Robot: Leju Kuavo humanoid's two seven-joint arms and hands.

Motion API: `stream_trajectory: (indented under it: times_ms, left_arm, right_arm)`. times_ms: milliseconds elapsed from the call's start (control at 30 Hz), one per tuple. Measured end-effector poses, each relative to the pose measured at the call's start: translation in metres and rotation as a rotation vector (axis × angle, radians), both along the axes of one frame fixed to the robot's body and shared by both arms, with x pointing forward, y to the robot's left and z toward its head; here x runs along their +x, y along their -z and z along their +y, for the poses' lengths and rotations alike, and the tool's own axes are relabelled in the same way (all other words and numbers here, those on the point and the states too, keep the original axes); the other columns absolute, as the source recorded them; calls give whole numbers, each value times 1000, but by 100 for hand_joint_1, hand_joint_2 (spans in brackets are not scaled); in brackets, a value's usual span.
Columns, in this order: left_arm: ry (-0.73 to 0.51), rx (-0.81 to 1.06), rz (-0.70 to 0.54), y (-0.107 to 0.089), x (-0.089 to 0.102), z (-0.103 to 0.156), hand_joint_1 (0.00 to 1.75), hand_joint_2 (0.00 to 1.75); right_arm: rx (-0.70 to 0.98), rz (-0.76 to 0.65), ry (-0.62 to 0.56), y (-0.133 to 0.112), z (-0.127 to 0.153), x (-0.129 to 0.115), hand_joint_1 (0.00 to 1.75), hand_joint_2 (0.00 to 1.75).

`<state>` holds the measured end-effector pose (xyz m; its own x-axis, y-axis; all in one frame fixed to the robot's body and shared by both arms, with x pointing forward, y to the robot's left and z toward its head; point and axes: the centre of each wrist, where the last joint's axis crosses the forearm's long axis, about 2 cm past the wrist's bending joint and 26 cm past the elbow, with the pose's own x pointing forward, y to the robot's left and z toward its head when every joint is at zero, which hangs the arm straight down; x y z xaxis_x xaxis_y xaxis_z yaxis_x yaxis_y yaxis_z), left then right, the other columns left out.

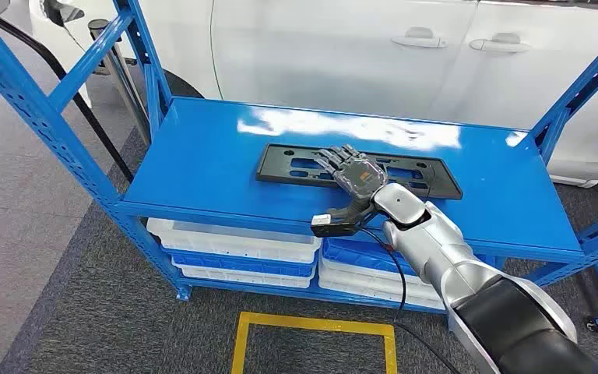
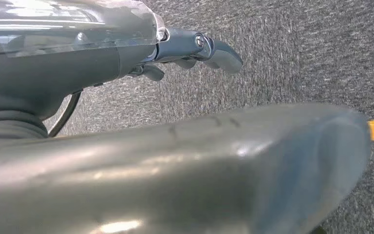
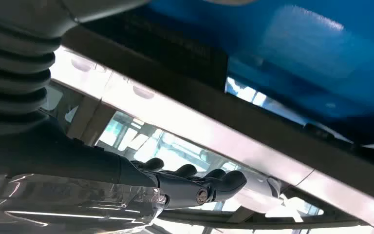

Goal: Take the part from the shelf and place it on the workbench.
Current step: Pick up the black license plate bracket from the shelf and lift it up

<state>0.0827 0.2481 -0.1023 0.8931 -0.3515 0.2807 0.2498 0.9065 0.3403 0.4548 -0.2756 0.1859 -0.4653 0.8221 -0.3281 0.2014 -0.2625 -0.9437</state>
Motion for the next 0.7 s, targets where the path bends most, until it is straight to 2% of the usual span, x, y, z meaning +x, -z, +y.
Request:
stream_trajectory:
  times_ms: [367,567,600,633,700]
  left_arm:
    - [1,-1,-2,0,1,0,0,0]
    - [4,-4,3,0,0,0,0,0]
    - [4,-4,3,0,0,0,0,0]
    - [4,-3,3,0,0,0,0,0]
    - [2,-3,3,0,1,0,0,0]
  right_arm:
    - [-9,-6,0,-3,1,1,0,175]
    - [-96,-36,67,1,5,0,0,175]
    - [-114,-43,80,1,5,0,5,175]
    - [-131,-48,90,1,6,0,25,175]
    - [-160,-50,101,1,6,0,100,175]
